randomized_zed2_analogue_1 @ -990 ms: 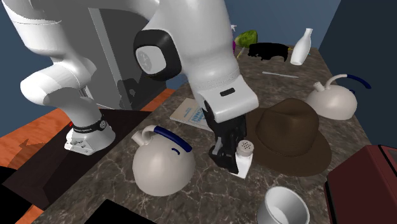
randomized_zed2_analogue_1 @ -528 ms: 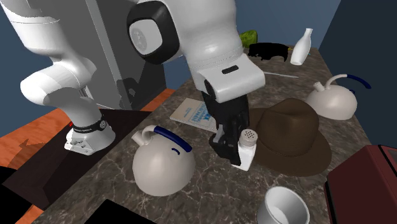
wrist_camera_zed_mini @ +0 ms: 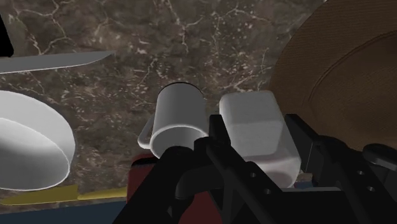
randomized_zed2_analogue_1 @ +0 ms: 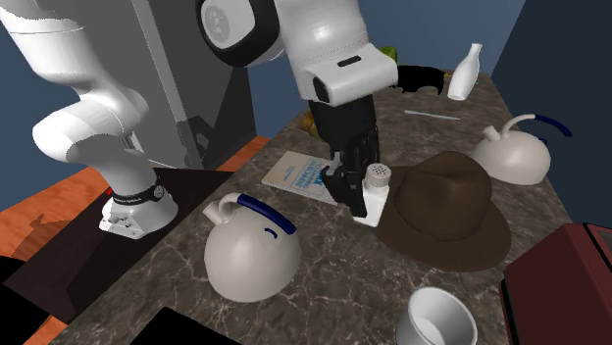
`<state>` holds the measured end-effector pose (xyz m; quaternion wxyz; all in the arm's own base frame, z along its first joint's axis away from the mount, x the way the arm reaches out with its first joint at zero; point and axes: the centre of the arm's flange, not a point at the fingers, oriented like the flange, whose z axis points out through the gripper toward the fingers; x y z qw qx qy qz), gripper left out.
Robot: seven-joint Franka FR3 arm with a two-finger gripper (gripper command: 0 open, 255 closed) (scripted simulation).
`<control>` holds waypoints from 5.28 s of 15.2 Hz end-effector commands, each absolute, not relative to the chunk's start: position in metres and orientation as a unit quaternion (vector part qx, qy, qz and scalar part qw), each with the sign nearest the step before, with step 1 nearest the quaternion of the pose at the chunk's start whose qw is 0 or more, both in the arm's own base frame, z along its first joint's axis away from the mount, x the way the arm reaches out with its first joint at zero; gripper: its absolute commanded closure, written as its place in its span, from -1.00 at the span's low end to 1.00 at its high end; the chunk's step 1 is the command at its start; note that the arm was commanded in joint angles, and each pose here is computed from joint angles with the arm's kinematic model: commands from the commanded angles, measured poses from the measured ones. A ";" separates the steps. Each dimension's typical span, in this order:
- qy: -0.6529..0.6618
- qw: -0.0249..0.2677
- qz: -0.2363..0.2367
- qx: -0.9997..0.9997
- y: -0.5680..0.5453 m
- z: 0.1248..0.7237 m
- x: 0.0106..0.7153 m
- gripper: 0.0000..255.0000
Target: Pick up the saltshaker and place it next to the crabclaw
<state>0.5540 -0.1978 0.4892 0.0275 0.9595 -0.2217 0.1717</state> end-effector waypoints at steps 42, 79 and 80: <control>-0.223 0.028 0.172 0.959 0.362 0.490 0.490 1.00; -0.223 0.028 0.172 0.959 0.569 0.379 0.467 1.00; -0.223 0.028 0.172 0.959 0.569 0.374 0.467 1.00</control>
